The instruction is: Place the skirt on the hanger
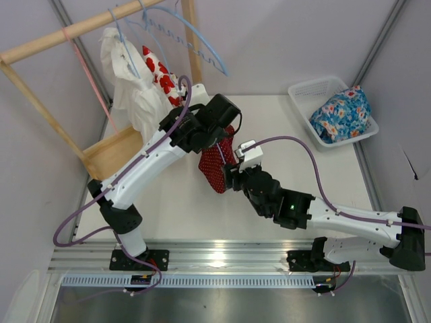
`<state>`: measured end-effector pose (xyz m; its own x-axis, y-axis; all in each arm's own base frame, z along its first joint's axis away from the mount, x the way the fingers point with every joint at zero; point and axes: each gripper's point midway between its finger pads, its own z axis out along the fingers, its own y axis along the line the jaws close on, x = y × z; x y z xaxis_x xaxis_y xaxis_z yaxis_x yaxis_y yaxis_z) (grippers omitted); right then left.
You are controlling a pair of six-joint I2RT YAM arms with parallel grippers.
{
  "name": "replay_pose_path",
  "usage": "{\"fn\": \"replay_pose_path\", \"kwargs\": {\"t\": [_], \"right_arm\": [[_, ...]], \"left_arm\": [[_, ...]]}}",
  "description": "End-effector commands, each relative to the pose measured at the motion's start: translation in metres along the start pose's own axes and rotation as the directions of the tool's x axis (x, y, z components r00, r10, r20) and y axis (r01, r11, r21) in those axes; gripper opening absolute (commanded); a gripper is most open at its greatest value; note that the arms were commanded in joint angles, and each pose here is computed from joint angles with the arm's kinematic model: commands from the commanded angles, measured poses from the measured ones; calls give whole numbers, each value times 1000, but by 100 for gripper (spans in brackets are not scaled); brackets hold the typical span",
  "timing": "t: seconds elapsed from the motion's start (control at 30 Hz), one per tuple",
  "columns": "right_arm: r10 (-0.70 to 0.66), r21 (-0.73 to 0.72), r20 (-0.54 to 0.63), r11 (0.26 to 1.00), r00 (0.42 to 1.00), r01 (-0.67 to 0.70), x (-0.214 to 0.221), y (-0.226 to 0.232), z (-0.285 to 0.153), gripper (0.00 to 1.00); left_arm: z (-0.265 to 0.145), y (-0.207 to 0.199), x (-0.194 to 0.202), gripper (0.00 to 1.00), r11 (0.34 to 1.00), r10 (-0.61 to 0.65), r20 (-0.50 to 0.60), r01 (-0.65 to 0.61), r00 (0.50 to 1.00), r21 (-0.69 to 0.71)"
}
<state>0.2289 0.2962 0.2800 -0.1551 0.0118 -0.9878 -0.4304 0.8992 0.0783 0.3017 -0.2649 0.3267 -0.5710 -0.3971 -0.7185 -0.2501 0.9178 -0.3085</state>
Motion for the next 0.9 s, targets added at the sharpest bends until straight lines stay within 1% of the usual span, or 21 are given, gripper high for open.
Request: {"fn": "replay_pose_path", "kwargs": {"t": [0.0,0.07,0.1,0.17,0.3,0.4,0.5,0.63,0.87], "right_arm": [[14,-11,56,1000,998,-13,-22,2,-6,67],[19,-26,69,1000,997,-17,-27,7,-10,71],[19,-28,72,999,997,-17,-28,8,-10,71],[13,-23,71,1000,997,-12,-27,10,-11,71],[16,-6,76,1000,997,-16,-30,9,-13,72],[41,-5,87,999,995,-41,-37,9,-16,73],[55,-7,87,998,995,-55,-40,12,-15,73],[37,9,65,999,997,-38,-34,14,-10,73],[14,64,44,998,999,-17,-21,8,-5,69]], "left_arm": [[-7,-1,-8,0,999,-27,18,26,999,21],[-4,-4,-5,0,999,-32,12,32,999,15],[-3,-5,-5,0,999,-39,9,39,999,16],[-3,-6,-7,0,998,-56,5,56,998,11],[9,-6,1,0,999,-39,-16,38,999,-23],[13,0,6,0,996,-49,-20,47,999,-71],[14,3,5,0,994,-61,-15,60,998,-90],[10,3,0,0,993,-86,-1,85,996,-80],[1,1,-10,0,992,-118,16,118,993,-44]]}}
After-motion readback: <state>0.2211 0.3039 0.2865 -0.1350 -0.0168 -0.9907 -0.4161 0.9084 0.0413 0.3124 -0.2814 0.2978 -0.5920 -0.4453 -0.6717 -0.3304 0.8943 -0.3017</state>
